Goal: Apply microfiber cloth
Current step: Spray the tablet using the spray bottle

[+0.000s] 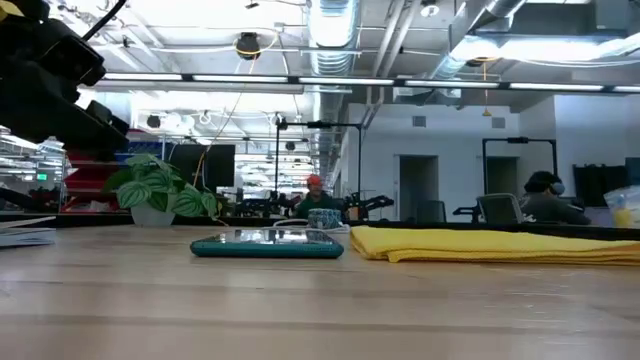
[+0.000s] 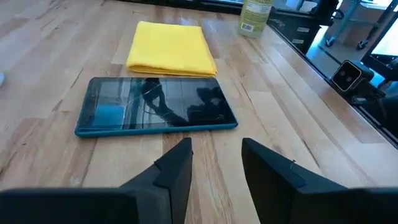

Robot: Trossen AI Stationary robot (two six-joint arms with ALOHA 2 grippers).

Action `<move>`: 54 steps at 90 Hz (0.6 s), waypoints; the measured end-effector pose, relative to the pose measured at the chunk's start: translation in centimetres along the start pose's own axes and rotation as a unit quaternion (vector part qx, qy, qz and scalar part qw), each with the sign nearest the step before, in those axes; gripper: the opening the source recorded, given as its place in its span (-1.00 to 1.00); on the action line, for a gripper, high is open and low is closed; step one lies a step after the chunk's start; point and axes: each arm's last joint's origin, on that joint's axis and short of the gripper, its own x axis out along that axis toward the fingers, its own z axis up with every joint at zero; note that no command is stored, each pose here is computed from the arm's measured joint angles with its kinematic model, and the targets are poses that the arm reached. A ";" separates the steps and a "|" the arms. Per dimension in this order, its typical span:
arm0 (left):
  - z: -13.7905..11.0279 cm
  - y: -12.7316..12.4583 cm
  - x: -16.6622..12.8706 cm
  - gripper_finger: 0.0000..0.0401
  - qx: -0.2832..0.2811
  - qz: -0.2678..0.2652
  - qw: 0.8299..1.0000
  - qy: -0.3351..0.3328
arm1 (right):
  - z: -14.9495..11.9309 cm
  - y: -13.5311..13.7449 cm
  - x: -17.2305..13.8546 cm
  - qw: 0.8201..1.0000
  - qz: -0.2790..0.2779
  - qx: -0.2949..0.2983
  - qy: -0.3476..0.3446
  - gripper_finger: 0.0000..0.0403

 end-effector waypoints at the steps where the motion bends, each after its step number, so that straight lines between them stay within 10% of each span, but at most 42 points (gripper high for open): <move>1: 0.0 0.0 0.0 -0.41 0.000 0.000 1.000 0.000 | -0.1 0.1 0.2 1.000 0.000 -0.001 0.000 0.24; 32: 0.0 0.0 0.0 -0.41 -0.009 0.000 1.000 0.000 | -2.9 0.1 3.6 0.999 -0.037 -0.010 -0.012 0.19; 54: 0.0 0.0 0.0 -0.41 -0.018 0.001 1.000 0.000 | -2.4 0.1 3.4 0.998 -0.051 -0.040 -0.021 -0.43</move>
